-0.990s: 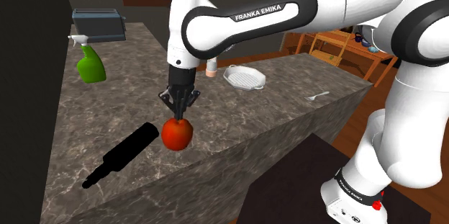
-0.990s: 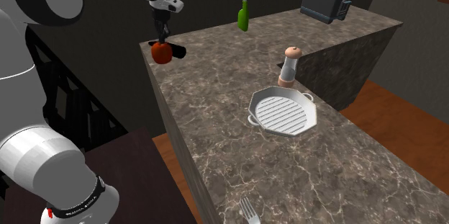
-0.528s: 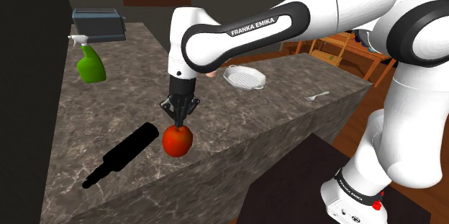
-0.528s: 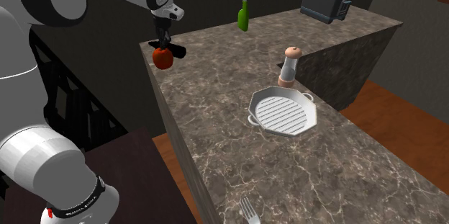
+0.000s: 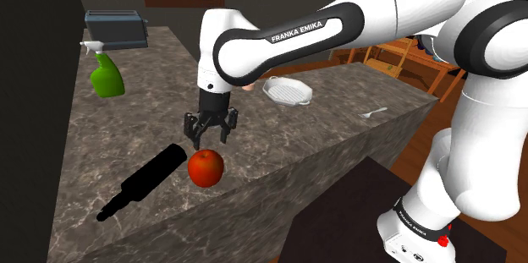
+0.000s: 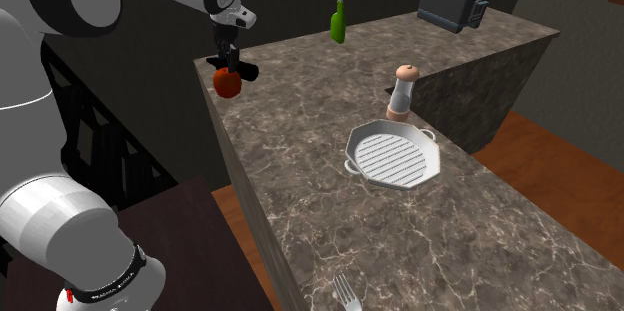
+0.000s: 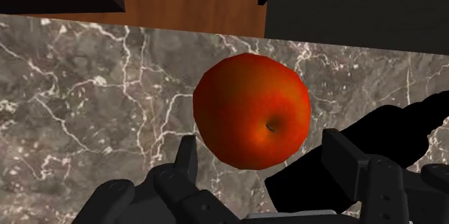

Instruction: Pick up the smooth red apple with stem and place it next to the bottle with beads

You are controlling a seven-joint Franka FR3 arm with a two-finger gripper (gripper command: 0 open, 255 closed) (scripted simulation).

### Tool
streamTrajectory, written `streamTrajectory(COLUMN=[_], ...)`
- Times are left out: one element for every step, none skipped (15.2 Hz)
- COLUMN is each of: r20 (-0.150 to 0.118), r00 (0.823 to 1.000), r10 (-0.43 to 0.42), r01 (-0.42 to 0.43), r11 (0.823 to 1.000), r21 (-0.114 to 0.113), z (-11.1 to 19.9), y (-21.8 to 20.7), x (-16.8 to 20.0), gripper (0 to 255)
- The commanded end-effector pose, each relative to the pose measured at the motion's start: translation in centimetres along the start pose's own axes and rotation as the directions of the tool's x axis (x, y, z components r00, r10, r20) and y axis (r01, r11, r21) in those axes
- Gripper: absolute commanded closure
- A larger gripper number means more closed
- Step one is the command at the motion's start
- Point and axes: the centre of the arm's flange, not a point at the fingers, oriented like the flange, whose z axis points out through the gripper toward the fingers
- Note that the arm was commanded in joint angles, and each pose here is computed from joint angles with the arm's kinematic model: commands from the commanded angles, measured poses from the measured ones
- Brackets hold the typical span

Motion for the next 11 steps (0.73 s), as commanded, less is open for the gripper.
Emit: streamTrajectory(r20=[0.000, 0.000, 0.000, 0.000, 0.000, 0.000, 0.000, 0.000, 0.000, 0.000, 0.000], r00=[1.000, 1.000, 1.000, 1.000, 1.000, 1.000, 1.000, 1.000, 1.000, 1.000, 1.000], r10=[0.000, 0.000, 0.000, 0.000, 0.000, 0.000, 0.000, 0.000, 0.000, 0.000, 0.000], r01=[0.000, 0.000, 0.000, 0.000, 0.000, 0.000, 0.000, 0.000, 0.000, 0.000, 0.000], r11=[1.000, 1.000, 1.000, 1.000, 1.000, 1.000, 1.000, 1.000, 1.000, 1.000, 1.000], r21=[0.000, 0.000, 0.000, 0.000, 0.000, 0.000, 0.000, 0.000, 0.000, 0.000, 0.000], z=[0.0, 0.0, 0.0, -1.3, -2.6, -4.0, -5.0, -5.0, -5.0, -5.0, -5.0], y=[0.0, 0.0, 0.0, 0.0, 0.0, 0.0, 0.0, 0.0, 0.0, 0.0, 0.0], x=[0.0, 0.0, 0.0, 0.0, 0.0, 0.0, 0.0, 0.0, 0.0, 0.0, 0.0], gripper=[0, 0, 0, 0, 0, 0, 0, 0, 0, 0, 0])
